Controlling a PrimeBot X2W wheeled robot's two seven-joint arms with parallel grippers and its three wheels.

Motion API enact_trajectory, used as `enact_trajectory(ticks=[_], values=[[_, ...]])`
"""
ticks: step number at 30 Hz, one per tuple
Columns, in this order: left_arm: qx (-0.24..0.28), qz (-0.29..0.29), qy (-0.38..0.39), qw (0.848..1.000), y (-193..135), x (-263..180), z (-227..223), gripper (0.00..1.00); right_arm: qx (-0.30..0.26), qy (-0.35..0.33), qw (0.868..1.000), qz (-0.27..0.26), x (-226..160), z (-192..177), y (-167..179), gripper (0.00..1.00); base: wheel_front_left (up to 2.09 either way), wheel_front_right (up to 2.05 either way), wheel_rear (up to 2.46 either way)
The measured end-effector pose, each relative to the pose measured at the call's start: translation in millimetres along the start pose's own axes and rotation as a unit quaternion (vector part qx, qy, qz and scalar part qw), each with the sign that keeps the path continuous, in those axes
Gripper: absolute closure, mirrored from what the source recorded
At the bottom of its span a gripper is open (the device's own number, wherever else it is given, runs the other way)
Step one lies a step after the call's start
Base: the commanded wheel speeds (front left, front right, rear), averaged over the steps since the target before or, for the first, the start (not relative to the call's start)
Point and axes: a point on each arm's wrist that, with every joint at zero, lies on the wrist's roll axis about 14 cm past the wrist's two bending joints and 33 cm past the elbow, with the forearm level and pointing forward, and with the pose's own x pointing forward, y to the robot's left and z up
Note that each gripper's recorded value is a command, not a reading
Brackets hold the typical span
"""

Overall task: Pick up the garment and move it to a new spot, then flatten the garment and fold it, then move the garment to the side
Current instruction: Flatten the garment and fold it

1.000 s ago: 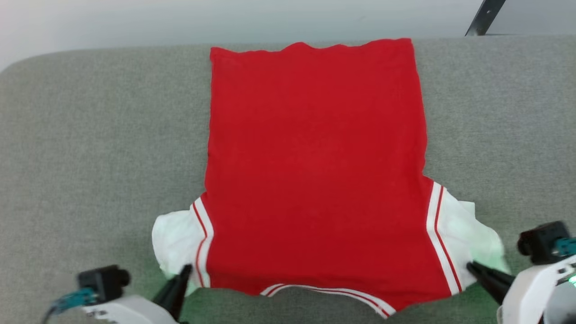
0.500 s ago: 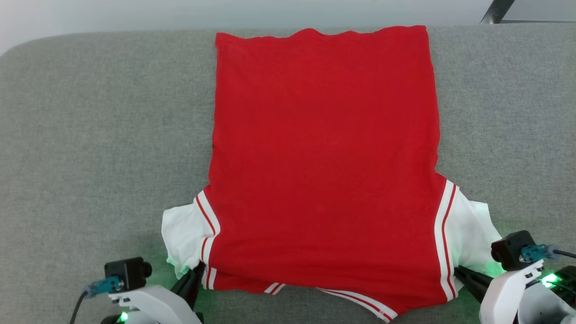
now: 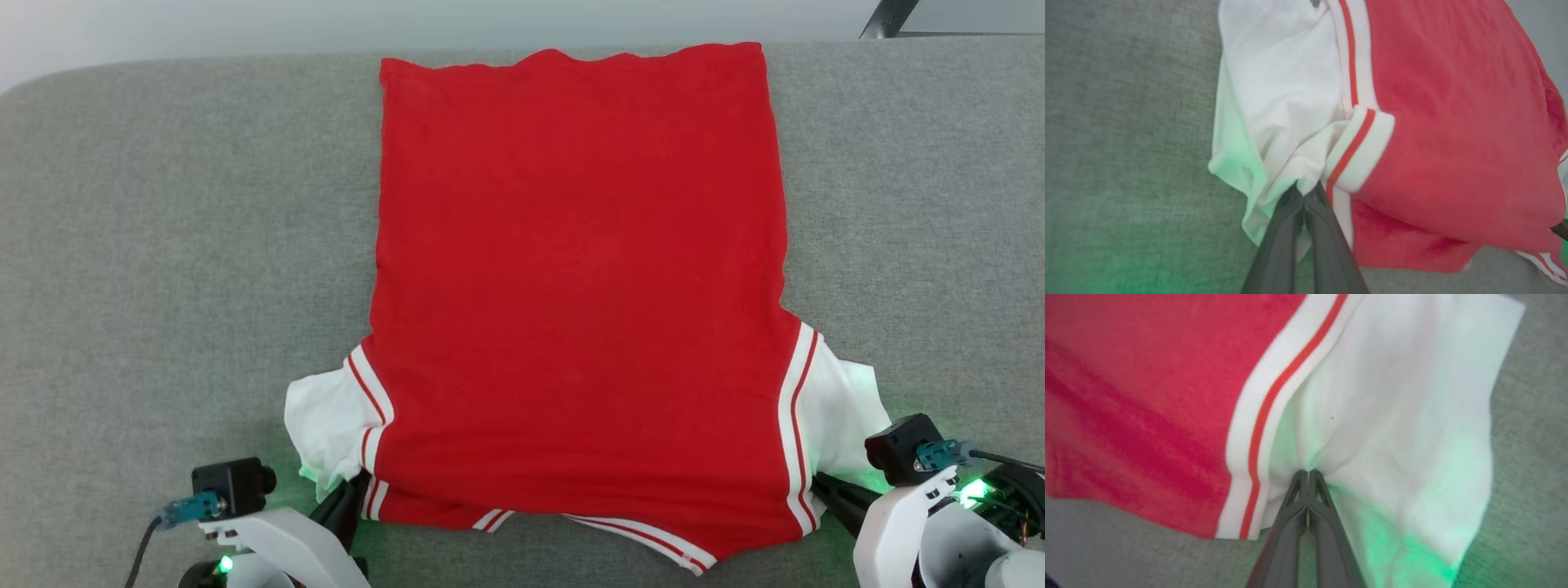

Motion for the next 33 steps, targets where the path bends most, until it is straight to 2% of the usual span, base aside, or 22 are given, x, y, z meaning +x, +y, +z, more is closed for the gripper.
enact_trajectory(ticks=[1, 2, 3, 6, 14, 17, 20, 26, 33], values=[[0.000, 0.000, 0.000, 1.000, -0.3, 0.3, -0.1, 1.00, -0.002, -0.003, 1.000, 0.001, 0.2, 0.8, 0.5, 0.78, 0.00, 0.00, 0.00], [0.000, -0.001, 0.000, 1.000, -0.6, 0.5, -0.2, 1.00, -0.004, -0.007, 1.000, 0.000, -0.1, 1.9, 0.4, 0.29, 0.00, 0.00, 0.00], [0.000, -0.001, 0.000, 1.000, -0.9, 0.6, -0.1, 1.00, -0.005, -0.010, 1.000, -0.001, -0.5, 3.0, -0.2, 0.00, 0.00, 0.00, 0.00], [0.000, -0.002, -0.004, 1.000, -2.0, 0.7, 1.2, 1.00, -0.010, -0.030, 0.999, -0.006, -3.8, 14.9, -2.3, 0.00, 0.00, 0.00, 0.00], [-0.003, -0.010, -0.013, 1.000, -9.0, -0.1, 5.0, 1.00, -0.012, -0.129, 0.991, -0.020, -35.0, 104.3, -15.1, 0.00, 0.00, 0.00, 0.00], [-0.001, -0.014, -0.015, 1.000, -11.3, 0.1, 6.9, 1.00, -0.011, -0.148, 0.989, -0.017, -43.9, 133.9, -19.8, 0.00, 0.00, 0.00, 0.00], [0.002, -0.018, -0.014, 1.000, -13.2, 1.8, 9.3, 1.00, -0.031, -0.168, 0.985, -0.038, -48.0, 170.1, -37.5, 0.00, 0.00, 0.00, 0.00], [0.007, -0.022, -0.018, 1.000, -14.9, 5.6, 13.4, 1.00, -0.024, -0.154, 0.985, -0.071, -19.3, 226.1, -75.5, 0.00, 0.00, 0.00, 0.00], [0.004, -0.029, -0.023, 0.999, -15.3, 14.7, 19.0, 1.00, -0.001, -0.077, 0.991, -0.111, 42.1, 272.2, -111.6, 0.00, 0.00, 0.00, 0.00]])
